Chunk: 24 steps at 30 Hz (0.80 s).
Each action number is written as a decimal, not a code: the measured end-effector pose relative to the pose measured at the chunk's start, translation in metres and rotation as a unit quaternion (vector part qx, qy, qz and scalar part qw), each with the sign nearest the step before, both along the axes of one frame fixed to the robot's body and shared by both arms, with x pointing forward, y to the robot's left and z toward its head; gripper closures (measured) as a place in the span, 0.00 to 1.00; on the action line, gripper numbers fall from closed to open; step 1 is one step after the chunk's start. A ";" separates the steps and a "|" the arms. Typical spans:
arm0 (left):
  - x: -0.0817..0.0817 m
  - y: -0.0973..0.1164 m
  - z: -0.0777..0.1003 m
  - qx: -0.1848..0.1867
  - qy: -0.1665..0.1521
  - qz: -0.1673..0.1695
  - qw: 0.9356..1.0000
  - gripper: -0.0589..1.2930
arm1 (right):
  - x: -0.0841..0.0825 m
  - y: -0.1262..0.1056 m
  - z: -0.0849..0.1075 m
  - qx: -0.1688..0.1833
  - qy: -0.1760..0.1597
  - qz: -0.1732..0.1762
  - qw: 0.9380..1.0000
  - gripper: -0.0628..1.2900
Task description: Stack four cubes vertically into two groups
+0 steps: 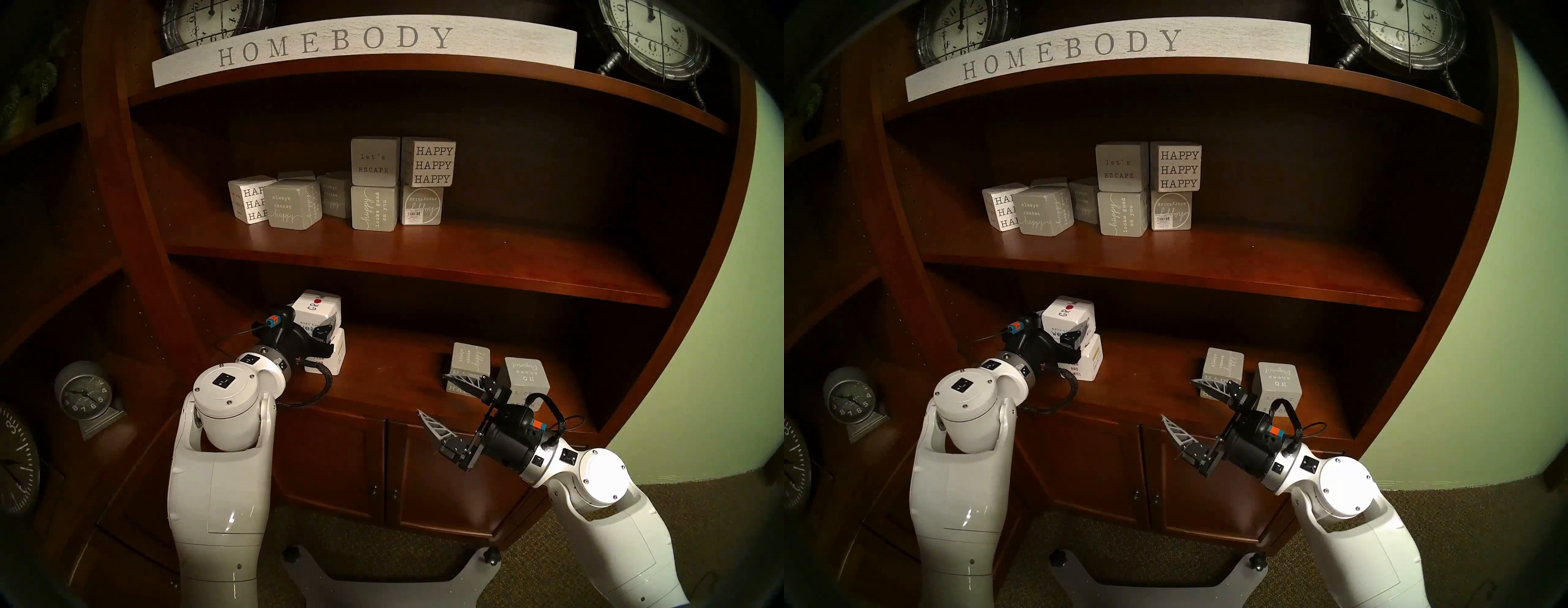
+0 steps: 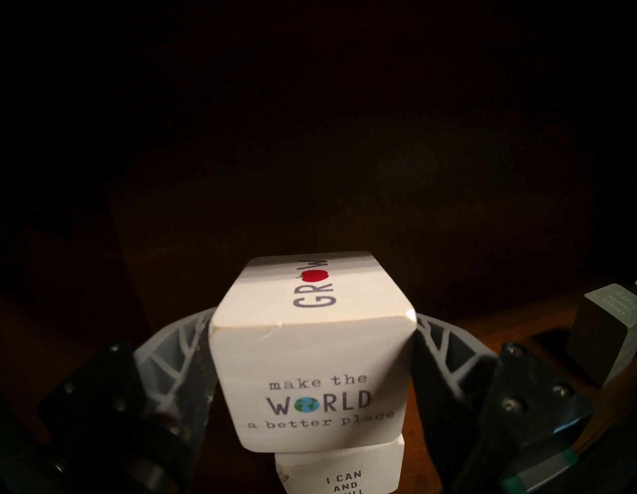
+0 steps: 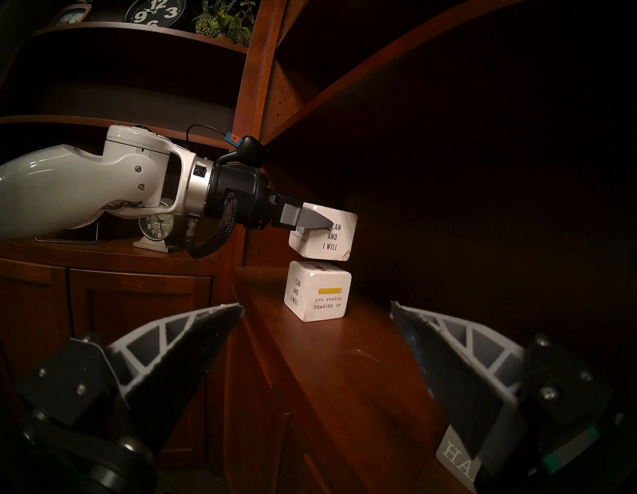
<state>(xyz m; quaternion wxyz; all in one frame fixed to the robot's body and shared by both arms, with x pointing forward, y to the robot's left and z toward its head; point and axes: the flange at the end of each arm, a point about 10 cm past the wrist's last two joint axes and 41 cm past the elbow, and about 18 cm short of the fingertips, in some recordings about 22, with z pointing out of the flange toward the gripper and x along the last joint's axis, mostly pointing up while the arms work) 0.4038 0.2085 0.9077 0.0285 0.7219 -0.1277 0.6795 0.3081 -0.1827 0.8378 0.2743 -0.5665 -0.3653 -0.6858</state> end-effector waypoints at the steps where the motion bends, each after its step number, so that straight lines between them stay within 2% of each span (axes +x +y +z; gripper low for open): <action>1: 0.000 0.000 0.000 0.000 0.000 0.001 1.000 0.31 | 0.000 0.000 0.000 0.000 0.000 0.000 1.000 0.05; 24: 0.008 -0.006 -0.012 -0.005 0.011 0.016 1.000 0.31 | 0.000 0.000 0.000 0.000 0.000 0.000 1.000 0.05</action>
